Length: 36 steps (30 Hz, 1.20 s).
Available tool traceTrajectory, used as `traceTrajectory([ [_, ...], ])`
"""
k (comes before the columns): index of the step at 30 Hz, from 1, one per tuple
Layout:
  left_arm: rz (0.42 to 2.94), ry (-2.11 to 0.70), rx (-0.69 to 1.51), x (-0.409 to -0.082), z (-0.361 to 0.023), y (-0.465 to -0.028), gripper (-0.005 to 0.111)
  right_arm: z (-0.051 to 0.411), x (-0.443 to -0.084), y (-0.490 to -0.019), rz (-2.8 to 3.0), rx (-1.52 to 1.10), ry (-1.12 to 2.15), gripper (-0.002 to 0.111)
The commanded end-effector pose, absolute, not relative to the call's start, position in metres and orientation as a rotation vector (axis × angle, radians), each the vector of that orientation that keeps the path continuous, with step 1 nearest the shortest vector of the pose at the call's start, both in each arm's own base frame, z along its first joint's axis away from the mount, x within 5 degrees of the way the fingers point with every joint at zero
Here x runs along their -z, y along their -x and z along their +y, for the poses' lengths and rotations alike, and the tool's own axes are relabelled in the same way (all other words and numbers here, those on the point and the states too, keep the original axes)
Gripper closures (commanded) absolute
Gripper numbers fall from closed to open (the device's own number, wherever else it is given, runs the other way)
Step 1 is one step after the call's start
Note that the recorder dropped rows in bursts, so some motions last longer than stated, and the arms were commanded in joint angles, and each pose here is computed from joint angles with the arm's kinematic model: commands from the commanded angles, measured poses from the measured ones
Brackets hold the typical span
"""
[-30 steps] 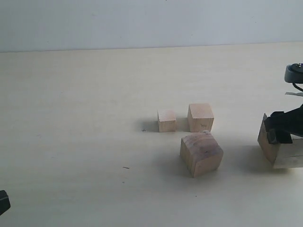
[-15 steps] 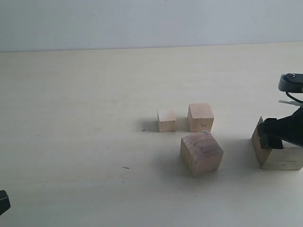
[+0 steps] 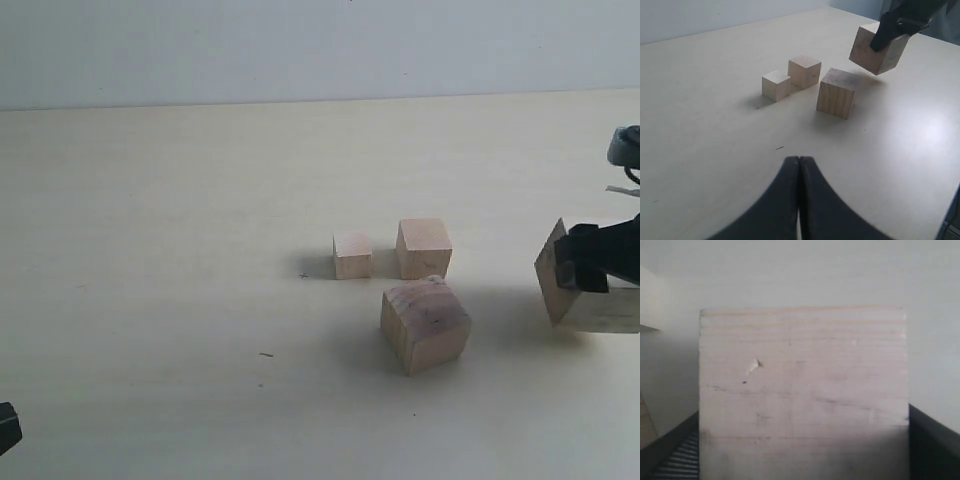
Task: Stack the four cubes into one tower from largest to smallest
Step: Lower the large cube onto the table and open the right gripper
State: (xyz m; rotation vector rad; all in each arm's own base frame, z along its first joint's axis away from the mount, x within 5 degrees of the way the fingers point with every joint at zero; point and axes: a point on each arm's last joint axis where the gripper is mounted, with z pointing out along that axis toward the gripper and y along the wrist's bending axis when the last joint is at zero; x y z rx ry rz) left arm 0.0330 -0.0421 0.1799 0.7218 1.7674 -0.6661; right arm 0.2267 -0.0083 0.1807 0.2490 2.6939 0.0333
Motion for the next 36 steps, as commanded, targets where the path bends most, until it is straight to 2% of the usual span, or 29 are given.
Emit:
traceTrajectory([
  [1, 1.758, -0.708, 0.679, -0.181, -0.042, -0.033, 0.107, -0.01, -0.198, -0.222, 2.611, -0.029, -0.233, 0.033],
  [10, 1.757, -0.711, 0.676, -0.181, -0.042, -0.033, 0.107, -0.01, -0.191, -0.22, 2.68, -0.016, -0.229, 0.034],
  [18, 1.743, -0.731, 0.66, -0.181, -0.042, -0.033, 0.107, -0.01, -0.165, -0.228, 2.777, -0.01, -0.231, 0.034],
  [29, 1.742, -0.732, 0.659, -0.181, -0.042, -0.033, 0.107, -0.011, -0.149, -0.234, 2.812, -0.009, -0.229, 0.034],
  [36, 1.741, -0.734, 0.657, -0.181, -0.042, -0.033, 0.107, -0.01, -0.15, -0.235, 2.798, -0.021, -0.246, 0.026],
])
